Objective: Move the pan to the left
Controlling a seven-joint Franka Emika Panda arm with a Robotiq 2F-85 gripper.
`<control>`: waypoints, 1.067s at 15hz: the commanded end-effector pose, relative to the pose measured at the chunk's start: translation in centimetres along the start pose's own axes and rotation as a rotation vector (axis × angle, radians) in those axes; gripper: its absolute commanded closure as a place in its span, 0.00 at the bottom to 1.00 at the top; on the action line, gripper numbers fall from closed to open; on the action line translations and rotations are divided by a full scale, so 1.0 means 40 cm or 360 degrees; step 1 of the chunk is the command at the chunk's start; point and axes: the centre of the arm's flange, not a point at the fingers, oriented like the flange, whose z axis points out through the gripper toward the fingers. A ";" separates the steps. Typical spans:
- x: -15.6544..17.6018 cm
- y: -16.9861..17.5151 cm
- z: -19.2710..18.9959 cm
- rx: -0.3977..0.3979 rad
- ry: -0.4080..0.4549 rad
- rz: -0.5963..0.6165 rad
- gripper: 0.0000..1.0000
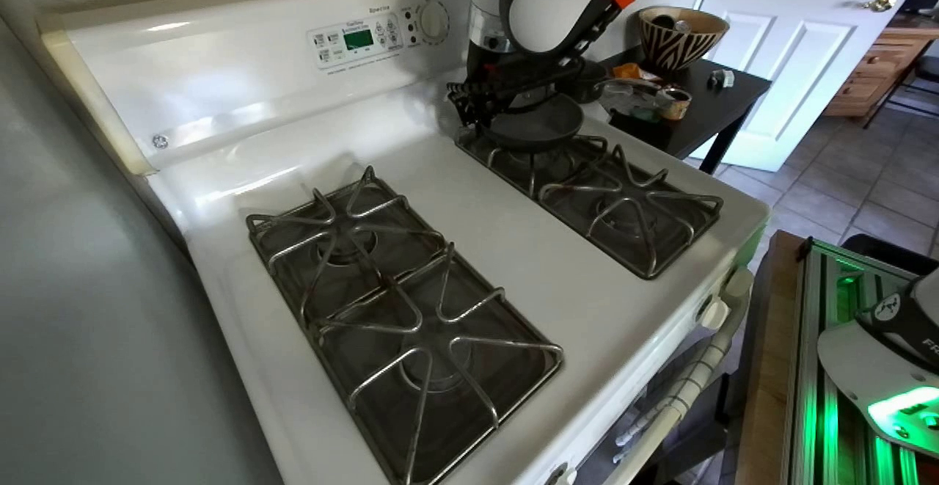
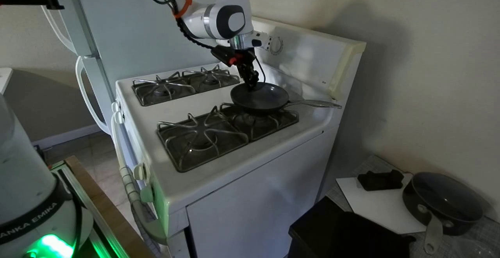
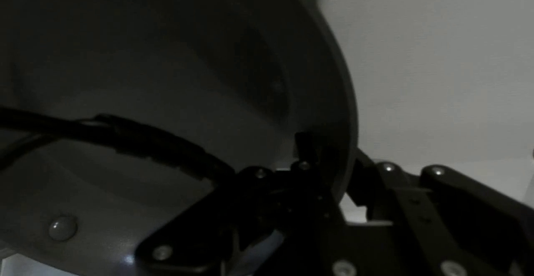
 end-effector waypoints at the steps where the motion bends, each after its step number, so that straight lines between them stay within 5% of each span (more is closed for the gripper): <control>1: 0.009 -0.021 0.018 -0.0059 -0.0024 0.0011 0.98; 16: -0.039 -0.124 -0.015 -0.0080 -0.0212 0.0139 0.98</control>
